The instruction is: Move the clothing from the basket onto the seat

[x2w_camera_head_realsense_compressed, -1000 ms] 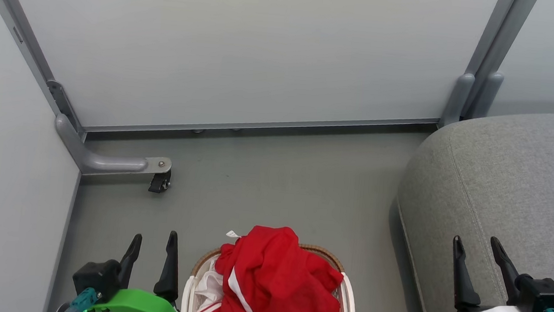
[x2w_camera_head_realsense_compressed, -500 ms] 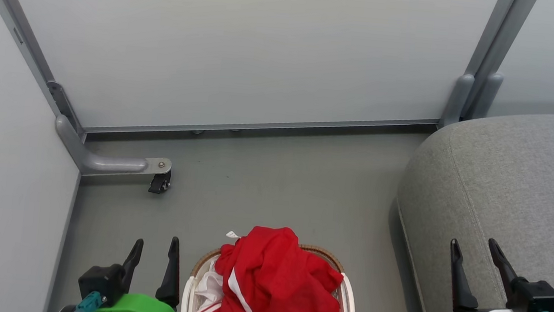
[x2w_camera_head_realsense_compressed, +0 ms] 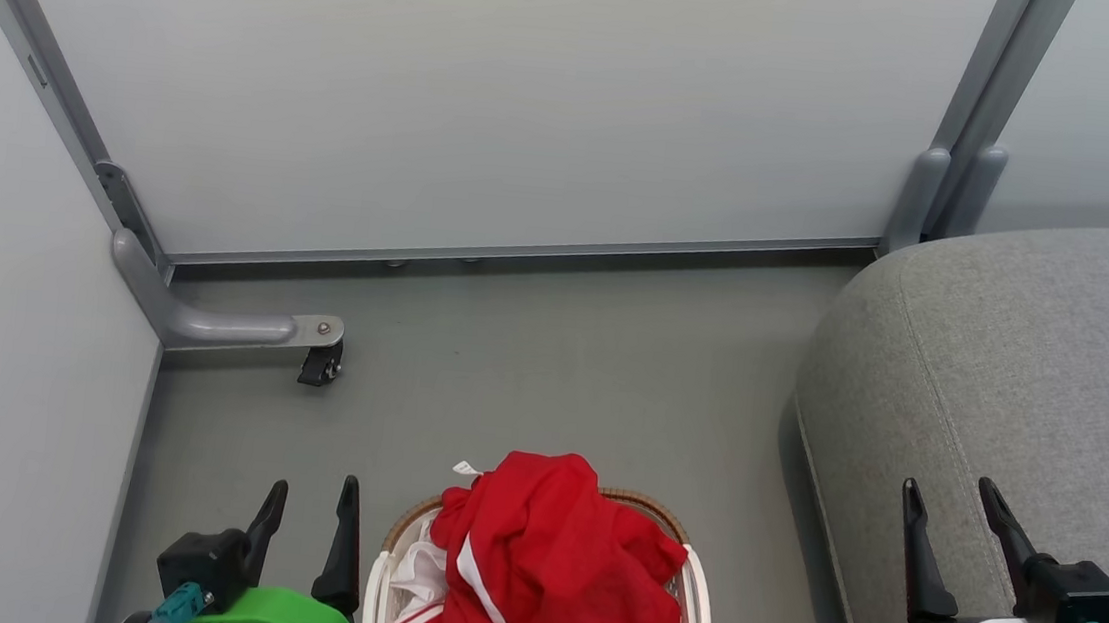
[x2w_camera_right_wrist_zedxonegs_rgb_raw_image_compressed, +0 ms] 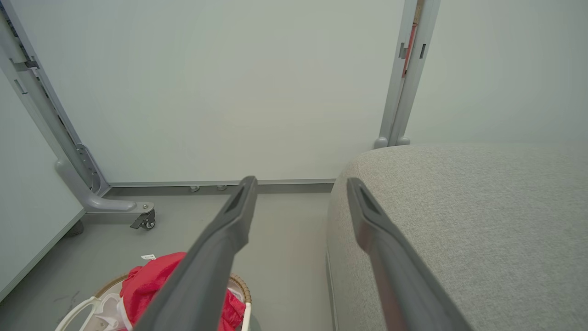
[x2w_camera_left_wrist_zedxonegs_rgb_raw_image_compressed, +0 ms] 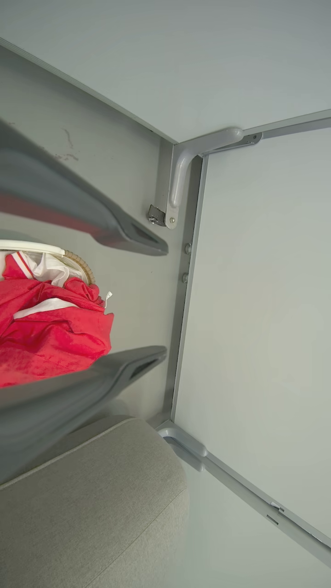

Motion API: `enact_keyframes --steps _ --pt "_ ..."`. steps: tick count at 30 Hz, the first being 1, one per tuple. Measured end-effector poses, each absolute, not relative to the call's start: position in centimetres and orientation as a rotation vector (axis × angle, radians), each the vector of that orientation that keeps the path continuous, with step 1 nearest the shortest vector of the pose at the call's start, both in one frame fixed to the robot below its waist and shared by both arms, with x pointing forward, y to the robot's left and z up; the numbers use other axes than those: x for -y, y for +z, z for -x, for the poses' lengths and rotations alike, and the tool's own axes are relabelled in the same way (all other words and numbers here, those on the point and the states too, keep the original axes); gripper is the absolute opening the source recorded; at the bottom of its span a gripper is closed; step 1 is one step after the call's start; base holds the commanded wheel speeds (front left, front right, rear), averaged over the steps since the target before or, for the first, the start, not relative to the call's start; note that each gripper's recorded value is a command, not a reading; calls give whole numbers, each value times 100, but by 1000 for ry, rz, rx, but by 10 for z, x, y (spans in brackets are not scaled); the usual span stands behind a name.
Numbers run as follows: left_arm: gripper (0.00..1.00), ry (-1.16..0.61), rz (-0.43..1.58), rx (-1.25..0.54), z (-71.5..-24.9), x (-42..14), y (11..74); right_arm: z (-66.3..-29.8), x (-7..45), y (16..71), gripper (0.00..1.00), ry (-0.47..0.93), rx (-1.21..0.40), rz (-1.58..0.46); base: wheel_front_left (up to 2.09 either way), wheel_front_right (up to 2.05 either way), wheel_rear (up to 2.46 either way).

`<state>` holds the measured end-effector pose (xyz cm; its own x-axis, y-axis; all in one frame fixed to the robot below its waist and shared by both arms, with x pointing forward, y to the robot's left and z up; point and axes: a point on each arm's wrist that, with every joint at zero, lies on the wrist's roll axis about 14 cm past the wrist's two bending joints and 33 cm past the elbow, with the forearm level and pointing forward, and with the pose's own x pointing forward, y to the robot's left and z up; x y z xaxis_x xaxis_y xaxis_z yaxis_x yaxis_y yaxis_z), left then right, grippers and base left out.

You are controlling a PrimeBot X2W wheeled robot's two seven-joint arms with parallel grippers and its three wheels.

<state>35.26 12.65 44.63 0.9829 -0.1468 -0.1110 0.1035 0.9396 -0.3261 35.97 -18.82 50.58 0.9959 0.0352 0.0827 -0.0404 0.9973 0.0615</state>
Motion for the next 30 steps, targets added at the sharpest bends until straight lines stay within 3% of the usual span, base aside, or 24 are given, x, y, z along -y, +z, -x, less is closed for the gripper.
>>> enact_keyframes --steps 15,30 --pt "100 -229 312 -155 -370 -96 445 -368 191 502 100 30 72 -61 0 0 0" --pt "100 -505 208 -364 -417 -17 381 -427 196 494 100 17 70 -91 0 0 0"
